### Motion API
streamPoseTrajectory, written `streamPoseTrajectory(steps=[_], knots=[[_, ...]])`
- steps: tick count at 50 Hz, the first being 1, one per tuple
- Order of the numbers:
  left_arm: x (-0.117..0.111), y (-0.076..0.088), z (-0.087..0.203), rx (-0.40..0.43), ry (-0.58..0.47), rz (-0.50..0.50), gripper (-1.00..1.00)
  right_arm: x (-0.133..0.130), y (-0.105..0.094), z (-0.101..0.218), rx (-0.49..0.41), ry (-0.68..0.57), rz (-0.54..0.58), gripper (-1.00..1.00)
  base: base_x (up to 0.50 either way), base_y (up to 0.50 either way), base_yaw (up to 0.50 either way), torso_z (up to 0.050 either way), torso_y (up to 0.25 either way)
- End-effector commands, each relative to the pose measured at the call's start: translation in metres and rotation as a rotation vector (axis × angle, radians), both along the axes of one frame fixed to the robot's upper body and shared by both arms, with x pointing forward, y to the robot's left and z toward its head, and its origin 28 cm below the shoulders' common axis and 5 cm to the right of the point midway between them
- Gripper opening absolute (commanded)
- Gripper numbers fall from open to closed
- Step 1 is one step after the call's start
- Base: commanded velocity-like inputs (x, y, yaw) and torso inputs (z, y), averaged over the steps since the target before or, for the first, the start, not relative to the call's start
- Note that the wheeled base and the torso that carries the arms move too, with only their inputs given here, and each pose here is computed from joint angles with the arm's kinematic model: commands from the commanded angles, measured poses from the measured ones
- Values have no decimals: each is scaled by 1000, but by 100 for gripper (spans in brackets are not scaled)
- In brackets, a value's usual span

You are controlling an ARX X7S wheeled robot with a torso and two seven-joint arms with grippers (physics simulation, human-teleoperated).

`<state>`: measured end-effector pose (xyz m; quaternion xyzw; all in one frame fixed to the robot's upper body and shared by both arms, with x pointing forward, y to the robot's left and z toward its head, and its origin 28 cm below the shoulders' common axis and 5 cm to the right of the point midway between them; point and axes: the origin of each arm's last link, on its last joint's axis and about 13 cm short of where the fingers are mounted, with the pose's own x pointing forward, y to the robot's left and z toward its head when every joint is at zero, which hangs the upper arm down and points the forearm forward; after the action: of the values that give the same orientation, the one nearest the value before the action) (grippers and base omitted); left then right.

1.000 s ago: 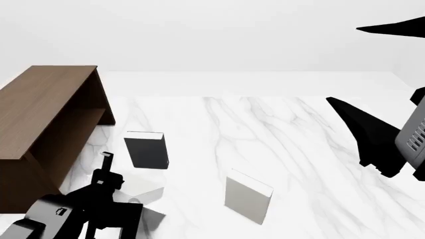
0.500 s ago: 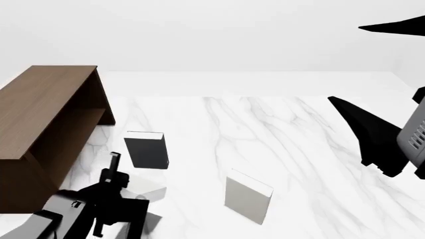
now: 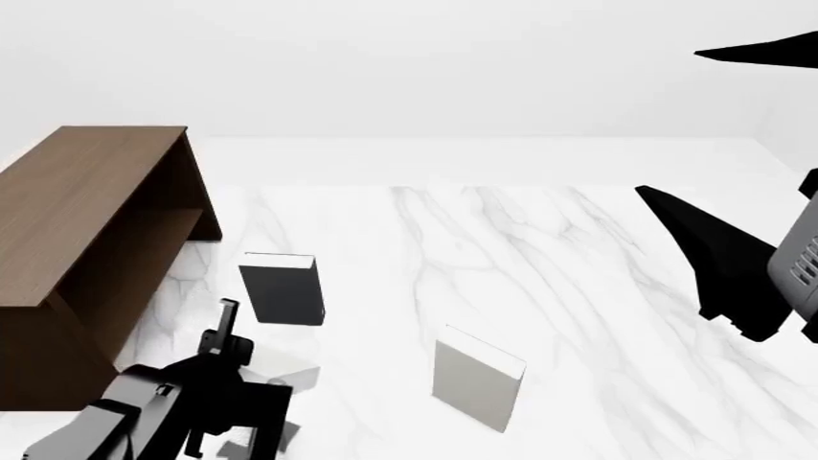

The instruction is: Pick up the book on the right and place it under the cabinet shelf.

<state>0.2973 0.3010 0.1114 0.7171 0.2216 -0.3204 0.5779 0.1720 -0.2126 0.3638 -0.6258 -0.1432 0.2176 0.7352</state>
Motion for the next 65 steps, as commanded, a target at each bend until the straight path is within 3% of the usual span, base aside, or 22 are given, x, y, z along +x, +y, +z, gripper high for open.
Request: streamPoseTrajectory(steps=[1,40,65], knots=[[10,-2,0,5,-52,0,-100,-1,0,0,-2,3,-5,100,0,0,0,0,0],[37,-8,-32,-7,-27,54,-100,-5,-3,0,-9,17,-32,100,0,0,0,0,1],[45,-15,-50,12,8,39,-100,-4,-4,-2,-10,26,-46,100,0,0,0,0,0]])
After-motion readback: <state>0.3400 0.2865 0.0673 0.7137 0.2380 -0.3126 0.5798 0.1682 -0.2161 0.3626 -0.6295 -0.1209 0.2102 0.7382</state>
